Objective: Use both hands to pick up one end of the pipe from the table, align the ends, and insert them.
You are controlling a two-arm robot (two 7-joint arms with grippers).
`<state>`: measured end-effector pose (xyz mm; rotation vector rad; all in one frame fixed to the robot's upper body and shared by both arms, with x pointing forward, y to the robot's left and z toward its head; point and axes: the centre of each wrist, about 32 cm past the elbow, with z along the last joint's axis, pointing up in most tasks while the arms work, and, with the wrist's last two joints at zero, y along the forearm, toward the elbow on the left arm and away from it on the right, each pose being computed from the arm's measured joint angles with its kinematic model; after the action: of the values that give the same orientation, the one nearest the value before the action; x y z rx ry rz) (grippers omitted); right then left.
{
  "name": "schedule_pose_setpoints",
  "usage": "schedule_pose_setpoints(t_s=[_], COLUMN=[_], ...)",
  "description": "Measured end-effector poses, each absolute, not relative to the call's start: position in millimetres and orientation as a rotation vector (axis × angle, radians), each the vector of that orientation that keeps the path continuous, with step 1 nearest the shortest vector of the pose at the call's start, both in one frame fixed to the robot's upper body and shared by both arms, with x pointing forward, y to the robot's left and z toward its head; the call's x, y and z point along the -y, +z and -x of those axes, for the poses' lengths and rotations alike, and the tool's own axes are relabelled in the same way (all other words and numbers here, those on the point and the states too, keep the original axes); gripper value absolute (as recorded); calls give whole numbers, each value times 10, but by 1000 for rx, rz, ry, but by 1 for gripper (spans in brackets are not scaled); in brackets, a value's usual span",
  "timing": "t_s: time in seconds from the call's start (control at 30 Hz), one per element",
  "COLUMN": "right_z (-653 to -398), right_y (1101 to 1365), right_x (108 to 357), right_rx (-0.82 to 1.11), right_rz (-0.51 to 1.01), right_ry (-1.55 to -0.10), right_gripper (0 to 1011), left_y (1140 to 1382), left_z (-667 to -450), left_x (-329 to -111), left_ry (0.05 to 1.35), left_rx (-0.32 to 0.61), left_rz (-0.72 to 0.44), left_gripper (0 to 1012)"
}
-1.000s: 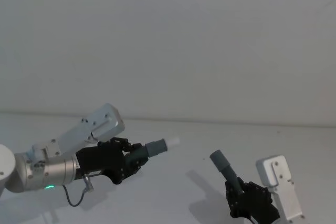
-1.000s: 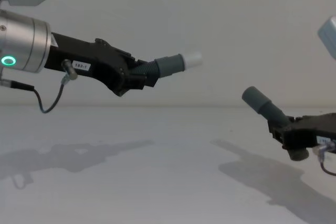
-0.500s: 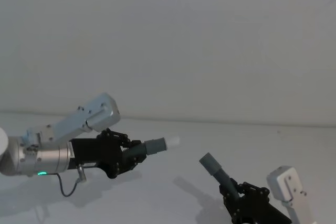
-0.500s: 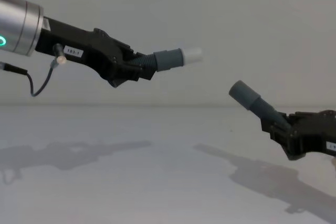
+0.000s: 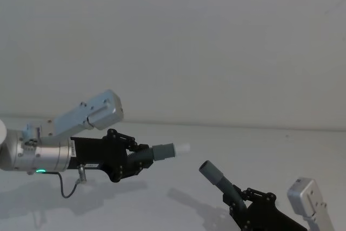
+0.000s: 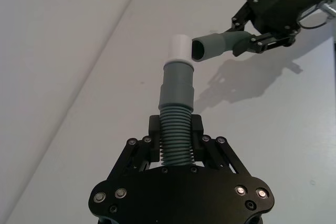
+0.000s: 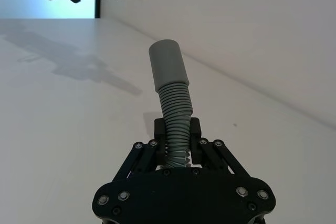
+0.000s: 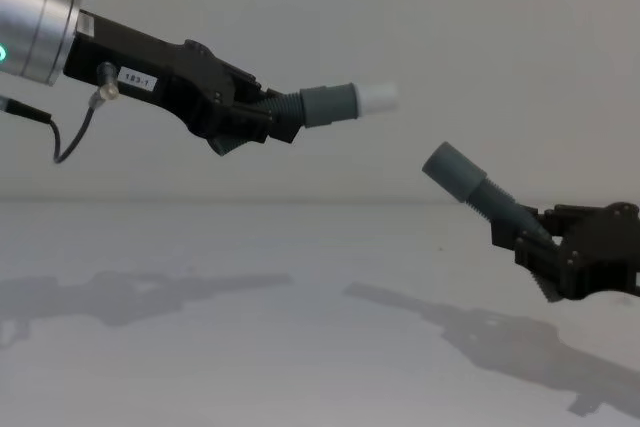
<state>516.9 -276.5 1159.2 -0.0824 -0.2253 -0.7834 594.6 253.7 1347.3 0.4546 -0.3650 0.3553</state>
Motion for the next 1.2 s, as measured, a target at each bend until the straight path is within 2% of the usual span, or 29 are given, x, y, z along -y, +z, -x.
schedule_pose_setpoints(t_s=[0.57, 1.2], right_z=[-5255, -5354], right_y=[11556, 11495], right_x=[2894, 3004], right_rx=[280, 405], right_rz=[41, 15], right_ry=[-710, -623], right_gripper=[225, 225], left_y=[13604, 13792], left_z=[-5965, -6020], left_x=[-2576, -2612], left_ry=[250, 199], left_rx=[326, 314], left_rz=[-505, -579], left_gripper=[301, 301])
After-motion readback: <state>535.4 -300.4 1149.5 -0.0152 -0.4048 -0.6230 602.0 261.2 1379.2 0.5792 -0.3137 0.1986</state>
